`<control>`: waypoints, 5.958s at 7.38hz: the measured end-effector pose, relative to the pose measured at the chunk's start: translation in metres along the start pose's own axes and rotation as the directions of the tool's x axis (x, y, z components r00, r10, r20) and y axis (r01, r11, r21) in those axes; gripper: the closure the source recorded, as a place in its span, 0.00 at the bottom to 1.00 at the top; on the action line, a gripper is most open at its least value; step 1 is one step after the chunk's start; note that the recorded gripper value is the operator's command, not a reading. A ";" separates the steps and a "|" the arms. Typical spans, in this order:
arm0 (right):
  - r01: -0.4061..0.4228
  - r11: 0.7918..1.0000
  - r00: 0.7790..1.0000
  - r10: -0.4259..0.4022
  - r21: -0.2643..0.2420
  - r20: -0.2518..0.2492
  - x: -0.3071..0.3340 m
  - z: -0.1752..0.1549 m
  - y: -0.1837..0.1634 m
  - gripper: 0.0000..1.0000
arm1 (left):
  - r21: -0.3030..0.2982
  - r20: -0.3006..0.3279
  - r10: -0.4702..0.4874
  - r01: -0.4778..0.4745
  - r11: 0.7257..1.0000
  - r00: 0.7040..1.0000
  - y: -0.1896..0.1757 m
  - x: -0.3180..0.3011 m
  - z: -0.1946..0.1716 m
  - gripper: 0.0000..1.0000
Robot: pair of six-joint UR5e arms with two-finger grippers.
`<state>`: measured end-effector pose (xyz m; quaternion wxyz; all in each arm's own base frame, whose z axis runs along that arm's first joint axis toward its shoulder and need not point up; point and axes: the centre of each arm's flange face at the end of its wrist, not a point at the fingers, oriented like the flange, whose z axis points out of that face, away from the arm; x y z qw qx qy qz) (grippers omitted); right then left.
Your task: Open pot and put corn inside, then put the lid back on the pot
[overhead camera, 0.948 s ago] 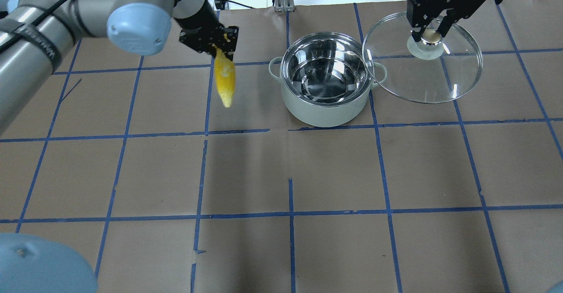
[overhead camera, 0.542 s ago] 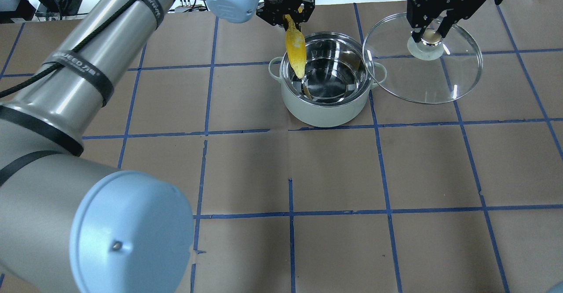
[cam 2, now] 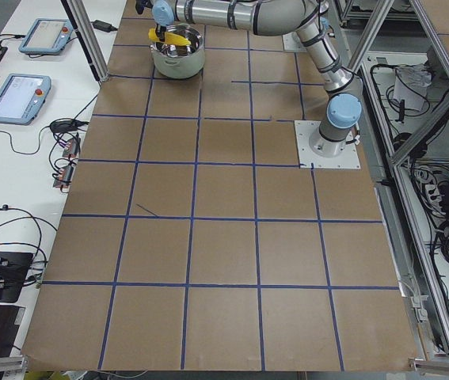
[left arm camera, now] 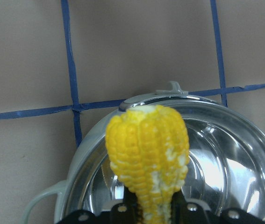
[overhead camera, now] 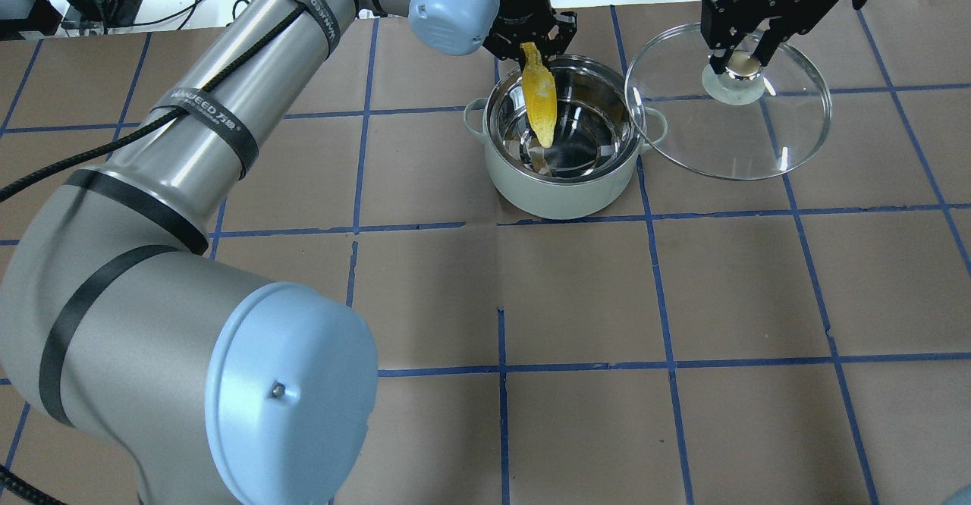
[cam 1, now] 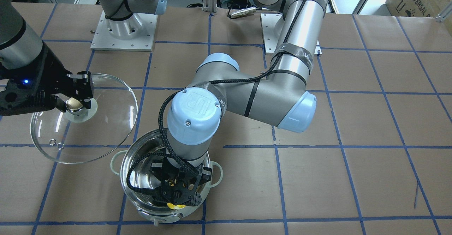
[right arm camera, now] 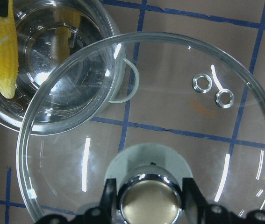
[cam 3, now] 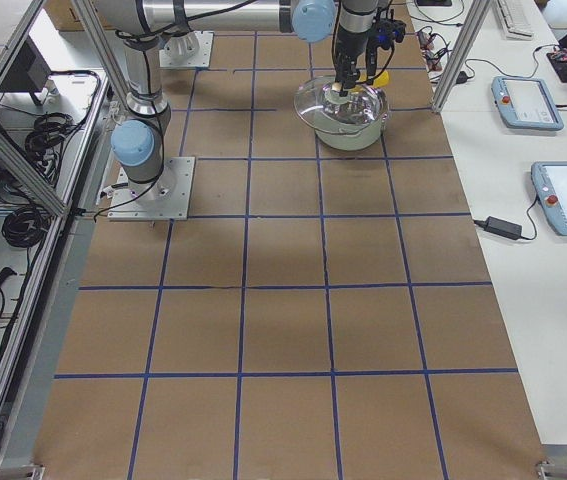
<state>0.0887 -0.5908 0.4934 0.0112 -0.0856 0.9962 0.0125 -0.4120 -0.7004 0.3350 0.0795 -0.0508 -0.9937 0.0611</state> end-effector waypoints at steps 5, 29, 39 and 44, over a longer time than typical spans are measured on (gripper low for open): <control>-0.006 1.000 1.000 0.006 0.003 -0.002 -0.002 -0.001 -0.001 0.57 | -0.007 0.044 -0.028 0.028 1.000 0.999 -0.006 -0.036 -0.030 0.00; 0.095 0.995 0.995 -0.095 0.019 -0.011 -0.158 0.126 -0.112 0.04 | -0.115 0.158 0.035 -0.017 0.993 0.987 0.191 -0.278 -0.232 0.00; 0.050 0.993 0.997 -0.043 0.106 -0.069 -0.052 0.053 -0.033 0.00 | -0.111 0.165 0.034 -0.015 0.994 0.986 0.197 -0.276 -0.239 0.00; 0.006 0.996 0.998 0.000 0.087 -0.062 -0.026 0.057 0.001 0.00 | -0.114 0.165 0.027 -0.008 0.993 0.986 0.197 -0.276 -0.238 0.00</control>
